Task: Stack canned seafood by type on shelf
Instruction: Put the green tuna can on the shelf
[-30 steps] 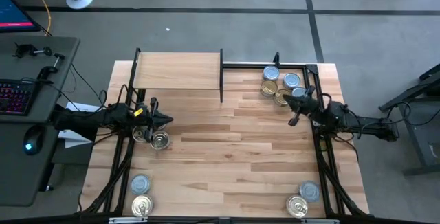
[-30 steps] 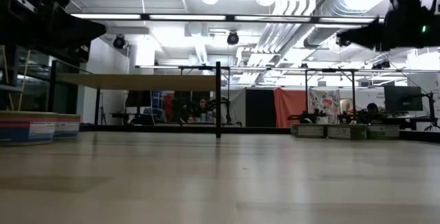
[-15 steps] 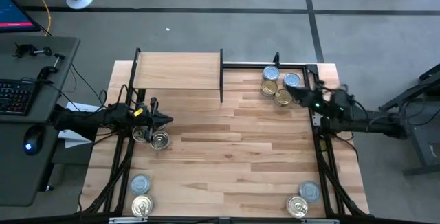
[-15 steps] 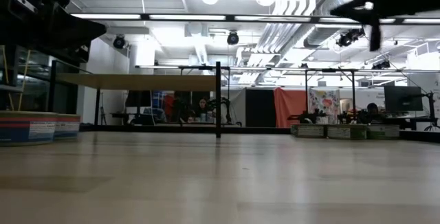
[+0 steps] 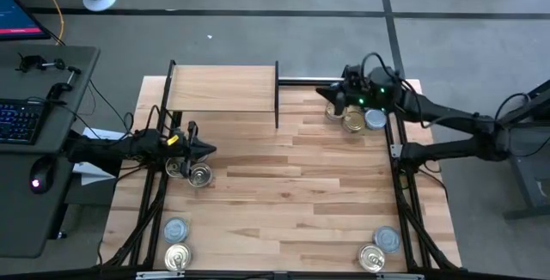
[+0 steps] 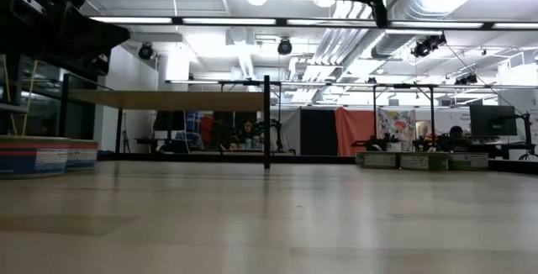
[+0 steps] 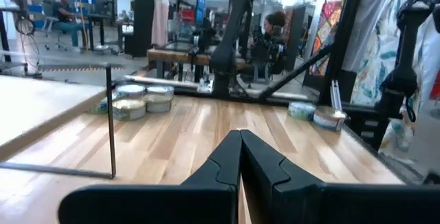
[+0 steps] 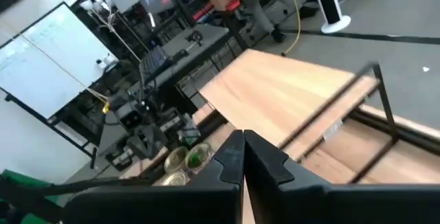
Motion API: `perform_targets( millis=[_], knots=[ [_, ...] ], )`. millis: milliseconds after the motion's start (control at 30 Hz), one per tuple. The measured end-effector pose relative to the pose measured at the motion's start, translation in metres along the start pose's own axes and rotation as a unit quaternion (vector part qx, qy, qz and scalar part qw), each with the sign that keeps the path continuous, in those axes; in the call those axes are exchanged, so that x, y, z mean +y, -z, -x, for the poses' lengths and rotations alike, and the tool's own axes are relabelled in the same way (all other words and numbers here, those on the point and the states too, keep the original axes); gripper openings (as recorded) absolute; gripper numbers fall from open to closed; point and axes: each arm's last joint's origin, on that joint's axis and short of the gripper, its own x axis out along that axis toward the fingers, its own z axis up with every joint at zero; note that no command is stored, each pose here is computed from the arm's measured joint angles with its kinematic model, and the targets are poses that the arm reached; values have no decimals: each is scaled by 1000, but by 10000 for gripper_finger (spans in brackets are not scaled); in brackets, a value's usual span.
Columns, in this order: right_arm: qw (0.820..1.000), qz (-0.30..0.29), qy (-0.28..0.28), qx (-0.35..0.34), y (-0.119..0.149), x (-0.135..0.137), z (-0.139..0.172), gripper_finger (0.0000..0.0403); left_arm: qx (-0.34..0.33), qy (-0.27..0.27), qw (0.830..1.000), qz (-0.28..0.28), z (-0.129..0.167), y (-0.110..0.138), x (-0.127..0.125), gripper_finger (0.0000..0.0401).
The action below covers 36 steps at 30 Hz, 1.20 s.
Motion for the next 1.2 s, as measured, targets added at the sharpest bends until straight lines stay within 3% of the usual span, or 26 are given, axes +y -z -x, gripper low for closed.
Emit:
perform_targets(
  millis=[133,300,367,467,600,667,800,867,1000,1200],
  knots=[
    [1000,1,4,-22,-21,12,-5,0,-105,14,991,84,2,-20,-2,0],
    [999,-13,32,-23,-36,19,-1,0,-286,1,941,180,15,-52,0,0],
    [998,-24,52,-12,-36,19,2,0,-302,6,933,197,17,-62,0,0],
    [995,-46,91,12,-30,14,3,0,-239,26,949,204,6,-85,-5,0],
    [973,-104,193,69,-18,-5,9,0,-84,32,984,156,-28,-124,-14,0],
    [945,-134,269,126,-9,-22,18,0,-1,37,991,130,-47,-145,-17,0],
    [882,-157,386,219,11,-55,38,0,126,40,988,86,-79,-173,-18,0],
    [866,-167,398,253,22,-70,40,0,141,43,987,70,-91,-185,-17,0],
    [852,-191,375,313,55,-98,35,0,123,45,990,60,-108,-195,-14,0],
    [831,-186,385,355,100,-128,29,0,97,32,989,109,-127,-193,-11,0]
  ],
)
